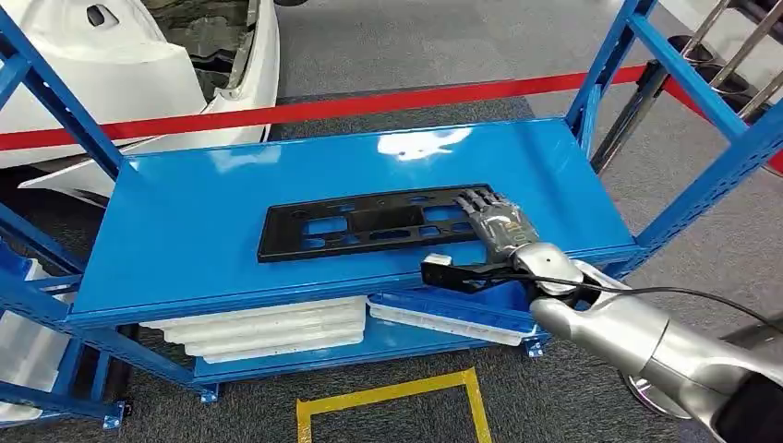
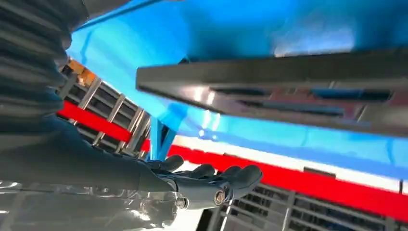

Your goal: Take the parts from the cabinet and place them on the table.

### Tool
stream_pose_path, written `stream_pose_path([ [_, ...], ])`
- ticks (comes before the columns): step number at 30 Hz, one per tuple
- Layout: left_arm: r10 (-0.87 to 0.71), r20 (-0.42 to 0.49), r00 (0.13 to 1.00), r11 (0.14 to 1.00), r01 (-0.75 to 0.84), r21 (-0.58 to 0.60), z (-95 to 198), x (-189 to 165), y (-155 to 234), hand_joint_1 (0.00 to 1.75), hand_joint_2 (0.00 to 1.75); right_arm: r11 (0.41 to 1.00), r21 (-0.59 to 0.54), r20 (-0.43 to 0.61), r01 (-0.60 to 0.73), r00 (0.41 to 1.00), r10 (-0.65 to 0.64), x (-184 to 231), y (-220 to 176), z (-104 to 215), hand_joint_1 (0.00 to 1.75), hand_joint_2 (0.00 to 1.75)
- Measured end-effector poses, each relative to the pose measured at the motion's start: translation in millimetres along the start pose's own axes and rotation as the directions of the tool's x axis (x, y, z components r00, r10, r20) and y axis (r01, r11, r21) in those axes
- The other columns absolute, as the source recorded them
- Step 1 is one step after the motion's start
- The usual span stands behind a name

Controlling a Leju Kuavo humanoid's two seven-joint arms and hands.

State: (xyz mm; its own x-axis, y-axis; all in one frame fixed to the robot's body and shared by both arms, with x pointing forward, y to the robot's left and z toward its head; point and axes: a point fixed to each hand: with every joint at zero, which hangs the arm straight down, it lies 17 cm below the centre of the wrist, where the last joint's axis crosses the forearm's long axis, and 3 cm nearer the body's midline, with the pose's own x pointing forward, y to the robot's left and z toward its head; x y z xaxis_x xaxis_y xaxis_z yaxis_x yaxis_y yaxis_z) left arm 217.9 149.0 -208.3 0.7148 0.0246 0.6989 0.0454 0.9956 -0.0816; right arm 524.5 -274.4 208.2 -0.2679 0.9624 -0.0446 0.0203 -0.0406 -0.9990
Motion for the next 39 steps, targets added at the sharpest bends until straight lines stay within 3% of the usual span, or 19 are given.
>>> stream_pose_path([
  [10, -0.007, 0.002, 1.0, 1.0, 0.007, -0.002, -0.1, 0.5, -0.4, 0.0, 0.0, 0.999, 0.053, 0.018, 0.012, 1.0, -0.013, 11.6, 24.2, 0.1, 0.0, 1.75],
  [18, -0.01, 0.002, 1.0, 1.0, 0.01, 0.005, -0.3, 0.3, 1.0, 0.0, 0.0, 0.997, -0.035, -0.029, -0.066, 0.997, 0.065, 0.9, 9.7, -3.4, 0.0, 1.75],
  [26, -0.011, 0.002, 1.0, 1.0, 0.011, 0.005, -0.3, 0.1, 1.0, 0.0, 0.0, 0.996, -0.046, -0.037, -0.079, 0.996, 0.077, -1.4, 8.3, -3.8, 0.0, 1.75],
  [32, -0.017, -0.001, 1.0, 1.0, 0.017, 0.009, -0.3, -0.6, 1.8, 0.0, 0.0, 0.984, -0.135, -0.077, -0.112, 0.992, 0.102, -8.4, -7.0, -2.7, 0.0, 1.75],
  [39, -0.022, -0.002, 1.0, 1.0, 0.022, 0.006, -0.3, -0.7, 1.4, 0.0, 0.0, 0.985, -0.131, -0.097, -0.113, 0.99, 0.101, -15.0, -4.5, -0.3, 0.0, 1.75],
])
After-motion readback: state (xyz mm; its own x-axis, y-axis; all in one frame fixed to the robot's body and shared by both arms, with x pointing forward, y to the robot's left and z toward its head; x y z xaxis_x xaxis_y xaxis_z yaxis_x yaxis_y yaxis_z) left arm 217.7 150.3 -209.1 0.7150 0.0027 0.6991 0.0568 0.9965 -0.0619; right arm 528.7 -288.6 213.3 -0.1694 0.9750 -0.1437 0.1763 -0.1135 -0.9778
